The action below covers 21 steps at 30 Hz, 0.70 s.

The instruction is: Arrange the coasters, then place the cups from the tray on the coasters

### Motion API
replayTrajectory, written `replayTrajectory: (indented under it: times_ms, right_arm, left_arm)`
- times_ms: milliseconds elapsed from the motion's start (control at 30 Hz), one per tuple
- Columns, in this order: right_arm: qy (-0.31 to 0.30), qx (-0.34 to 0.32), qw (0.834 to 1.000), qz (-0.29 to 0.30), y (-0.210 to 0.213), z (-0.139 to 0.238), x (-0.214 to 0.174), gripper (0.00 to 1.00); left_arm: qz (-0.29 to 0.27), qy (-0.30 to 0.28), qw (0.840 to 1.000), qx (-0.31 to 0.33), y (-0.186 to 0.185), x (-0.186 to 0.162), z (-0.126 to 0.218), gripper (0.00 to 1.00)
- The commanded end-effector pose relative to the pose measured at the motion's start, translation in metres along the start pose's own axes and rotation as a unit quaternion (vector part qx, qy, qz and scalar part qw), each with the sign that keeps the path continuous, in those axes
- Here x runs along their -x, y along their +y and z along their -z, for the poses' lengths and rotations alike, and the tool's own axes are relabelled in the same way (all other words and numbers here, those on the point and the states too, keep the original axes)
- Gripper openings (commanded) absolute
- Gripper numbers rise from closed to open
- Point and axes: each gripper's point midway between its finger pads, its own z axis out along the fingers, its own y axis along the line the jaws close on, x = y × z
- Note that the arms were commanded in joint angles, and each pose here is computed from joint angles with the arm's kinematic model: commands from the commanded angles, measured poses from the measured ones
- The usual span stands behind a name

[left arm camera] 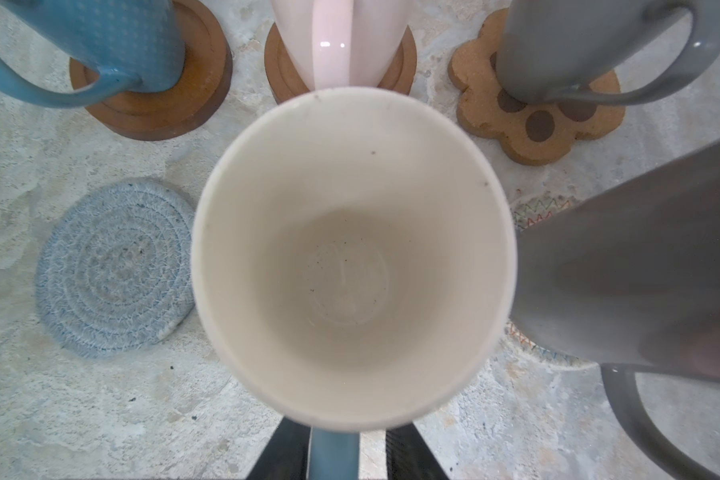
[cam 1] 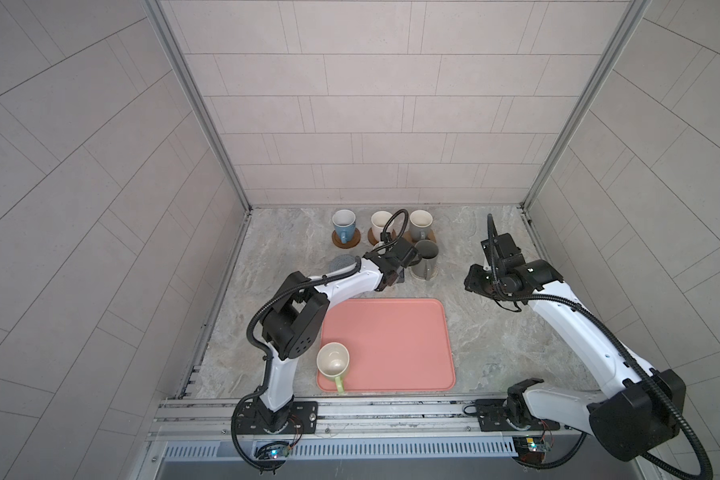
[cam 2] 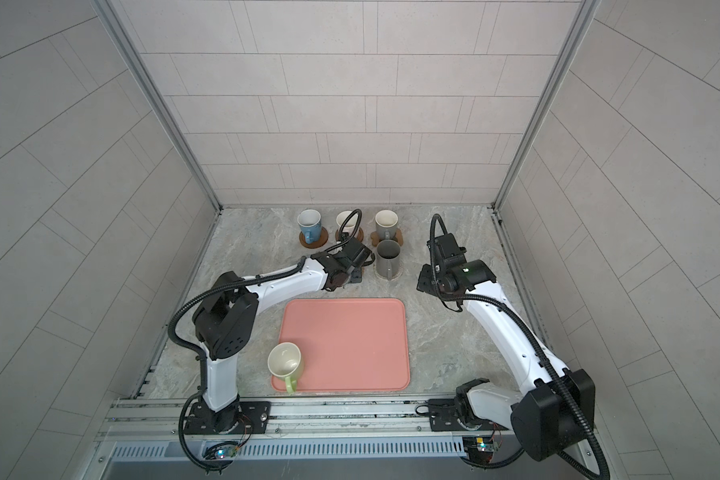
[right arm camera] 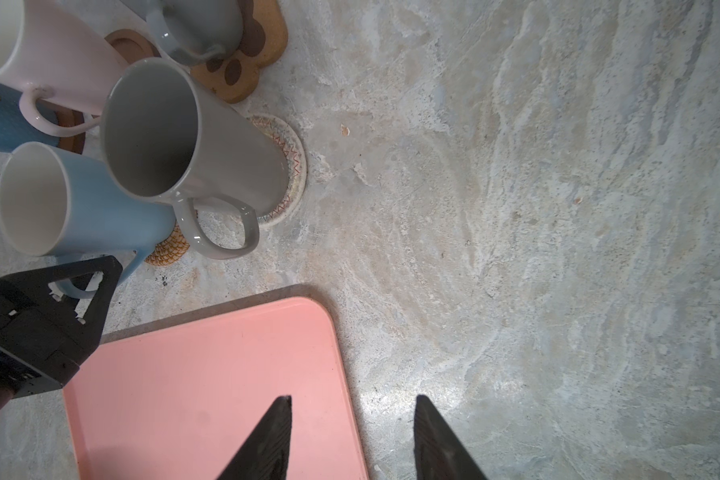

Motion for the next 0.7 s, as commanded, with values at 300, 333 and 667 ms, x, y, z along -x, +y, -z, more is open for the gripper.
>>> replayTrajectory:
  times_ms: [300,333,667]
  right_arm:
    - [-0.004,-0.004,1.0,-0.006,-0.005,0.004,-0.003,0.5]
    - [-0.004,-0.004,1.0,-0.007,-0.005,0.004,-0.003,0.5]
    - [-0.006,-0.003,1.0,-0.008,-0.006,0.006,-0.003,0.5]
  left_arm:
    - [0.029,-0.011,0.999,-0.035,-0.004,0.015,0.025,0.41]
    - [0.029,-0.009,0.999,-0.038,-0.005,0.013,0.025,0.41]
    - [0.054,-0.007,0.997,-0.053,-0.005,0.011,0.032,0.49]
